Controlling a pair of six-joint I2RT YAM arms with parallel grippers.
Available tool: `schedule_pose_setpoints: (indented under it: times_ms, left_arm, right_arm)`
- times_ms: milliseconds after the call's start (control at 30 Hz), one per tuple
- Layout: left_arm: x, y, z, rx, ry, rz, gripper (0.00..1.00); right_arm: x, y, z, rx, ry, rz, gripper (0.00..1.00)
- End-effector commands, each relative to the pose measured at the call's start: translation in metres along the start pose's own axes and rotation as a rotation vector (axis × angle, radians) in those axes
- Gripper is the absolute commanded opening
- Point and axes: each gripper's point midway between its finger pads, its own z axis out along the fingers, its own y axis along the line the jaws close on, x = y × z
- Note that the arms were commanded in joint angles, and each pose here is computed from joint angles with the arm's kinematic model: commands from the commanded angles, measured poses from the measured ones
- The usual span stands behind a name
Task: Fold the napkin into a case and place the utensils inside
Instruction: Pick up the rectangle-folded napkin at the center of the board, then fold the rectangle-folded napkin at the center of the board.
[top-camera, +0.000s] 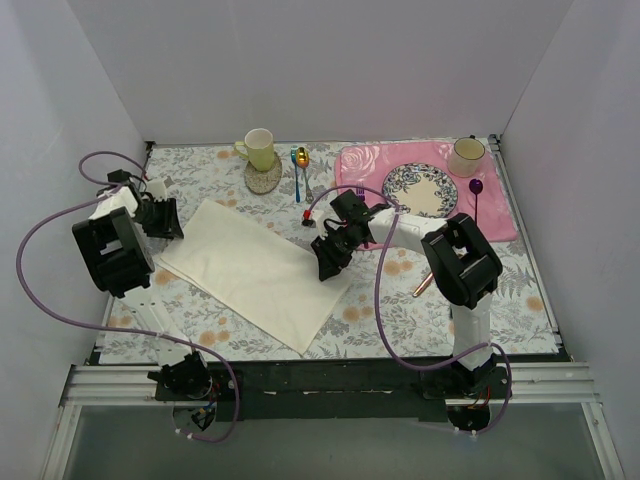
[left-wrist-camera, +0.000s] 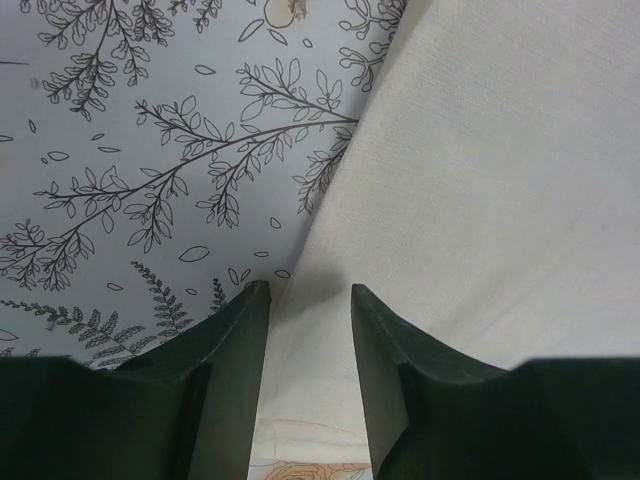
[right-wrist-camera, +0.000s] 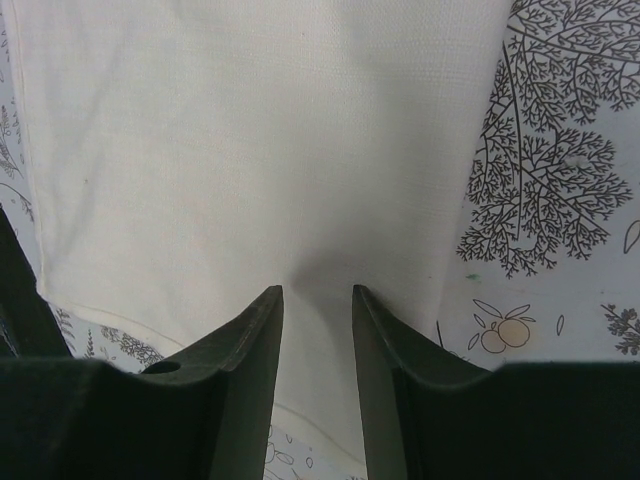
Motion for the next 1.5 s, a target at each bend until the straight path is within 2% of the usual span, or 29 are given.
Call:
schedule_pose_setpoints:
  times_ms: [0, 133, 333, 433, 467, 533, 667, 767, 967, 1200, 1467]
  left_arm:
    - [0.013, -0.009, 0.002, -0.017, 0.010, 0.062, 0.37]
    - [0.025, -0.011, 0.009, -0.046, 0.034, 0.096, 0.29]
    - [0.035, -0.025, 0.016, -0.070, 0.050, 0.146, 0.27]
    - [0.039, -0.025, 0.020, -0.106, 0.063, 0.169, 0.18]
    - [0.039, -0.023, 0.020, -0.120, 0.066, 0.178, 0.10]
    - [0.031, -0.025, 0.015, -0.124, 0.045, 0.185, 0.01]
    - [-0.002, -0.033, -0.008, -0.125, -0.055, 0.177, 0.00]
    - [-0.023, -0.055, -0.032, -0.089, -0.134, 0.211, 0.00]
    - [-0.022, -0.115, -0.069, -0.009, -0.183, 0.365, 0.00]
    - [0.023, -0.200, -0.084, 0.208, -0.130, 0.476, 0.00]
    - [0.071, -0.288, -0.076, 0.438, -0.029, 0.468, 0.00]
  right_arm:
    - [-0.004, 0.002, 0.002, -0.013, 0.009, 0.000, 0.42]
    - [-0.004, 0.002, 0.003, -0.015, 0.012, 0.002, 0.42]
    - [-0.004, 0.001, 0.005, -0.017, 0.017, 0.012, 0.42]
    - [-0.004, 0.000, 0.006, -0.017, 0.017, 0.014, 0.42]
    - [-0.005, 0.000, 0.006, -0.017, 0.017, 0.015, 0.41]
    - [-0.006, -0.001, 0.006, -0.013, 0.014, 0.014, 0.41]
    - [-0.009, -0.006, 0.010, 0.001, 0.005, 0.016, 0.41]
    - [-0.015, -0.011, 0.011, 0.011, -0.005, 0.028, 0.41]
    - [-0.023, -0.006, 0.004, -0.003, -0.028, 0.027, 0.41]
    - [-0.022, -0.004, 0.004, -0.009, -0.028, 0.049, 0.41]
    - [-0.032, -0.002, -0.011, -0.057, -0.089, 0.104, 0.41]
